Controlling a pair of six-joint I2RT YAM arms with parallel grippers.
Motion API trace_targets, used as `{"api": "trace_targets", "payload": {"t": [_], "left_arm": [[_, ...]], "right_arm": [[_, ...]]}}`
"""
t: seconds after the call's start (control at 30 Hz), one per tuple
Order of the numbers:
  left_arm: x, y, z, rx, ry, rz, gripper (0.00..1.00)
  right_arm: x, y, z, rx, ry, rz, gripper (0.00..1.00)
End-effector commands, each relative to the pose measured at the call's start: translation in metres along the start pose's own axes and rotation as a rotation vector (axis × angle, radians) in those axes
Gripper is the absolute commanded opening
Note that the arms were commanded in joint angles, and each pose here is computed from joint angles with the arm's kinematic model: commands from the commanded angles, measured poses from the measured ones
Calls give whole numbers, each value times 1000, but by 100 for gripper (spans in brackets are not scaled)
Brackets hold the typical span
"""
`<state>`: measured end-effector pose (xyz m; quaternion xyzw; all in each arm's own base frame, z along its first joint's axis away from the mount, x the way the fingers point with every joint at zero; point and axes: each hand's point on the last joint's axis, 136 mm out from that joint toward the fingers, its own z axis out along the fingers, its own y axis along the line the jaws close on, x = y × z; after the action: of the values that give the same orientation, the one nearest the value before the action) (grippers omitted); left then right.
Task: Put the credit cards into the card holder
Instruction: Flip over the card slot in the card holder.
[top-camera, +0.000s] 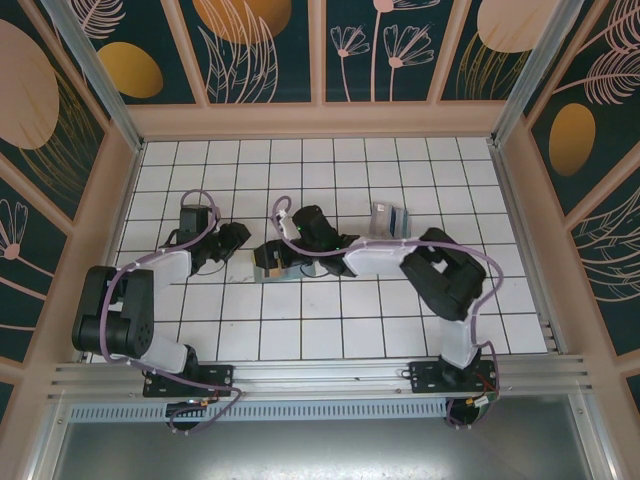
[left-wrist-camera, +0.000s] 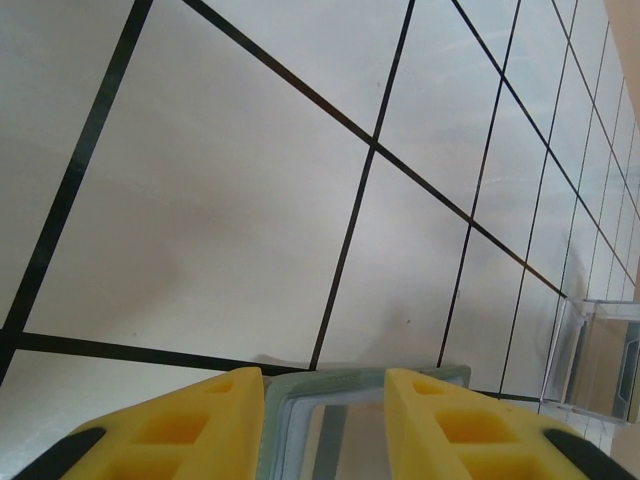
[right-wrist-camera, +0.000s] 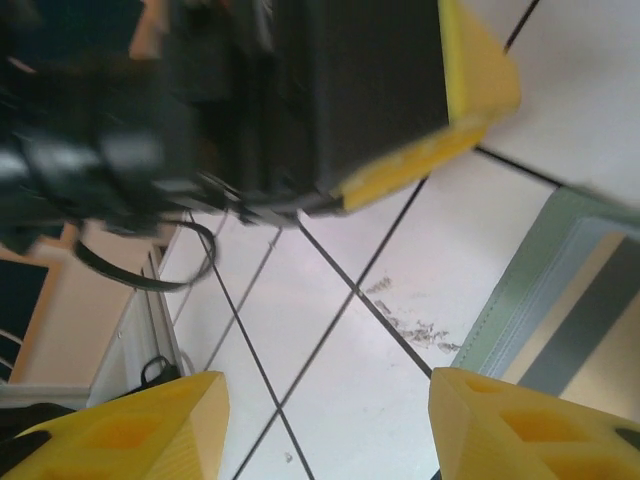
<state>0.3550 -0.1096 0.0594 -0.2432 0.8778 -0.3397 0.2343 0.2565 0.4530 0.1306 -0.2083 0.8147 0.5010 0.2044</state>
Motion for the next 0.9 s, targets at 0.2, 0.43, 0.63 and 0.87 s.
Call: {"api": "trace_targets", "payload": {"t": [0.2,0.43,0.63,0.87], "left_arm": [[2,-6,5,21,28,30,34],[8,-7,7,32,45,37,33],[12,-9,4,49,56,40,33],[12,-6,3,28,56,36,33]], "right_arm": [[-25,-59,-87,286,-176,74,59],[9,-56,-53,216,-31,103,59],[10,-58,-25,299,-4,71,59],[14,-65,-2,483,35,-15,58]]}}
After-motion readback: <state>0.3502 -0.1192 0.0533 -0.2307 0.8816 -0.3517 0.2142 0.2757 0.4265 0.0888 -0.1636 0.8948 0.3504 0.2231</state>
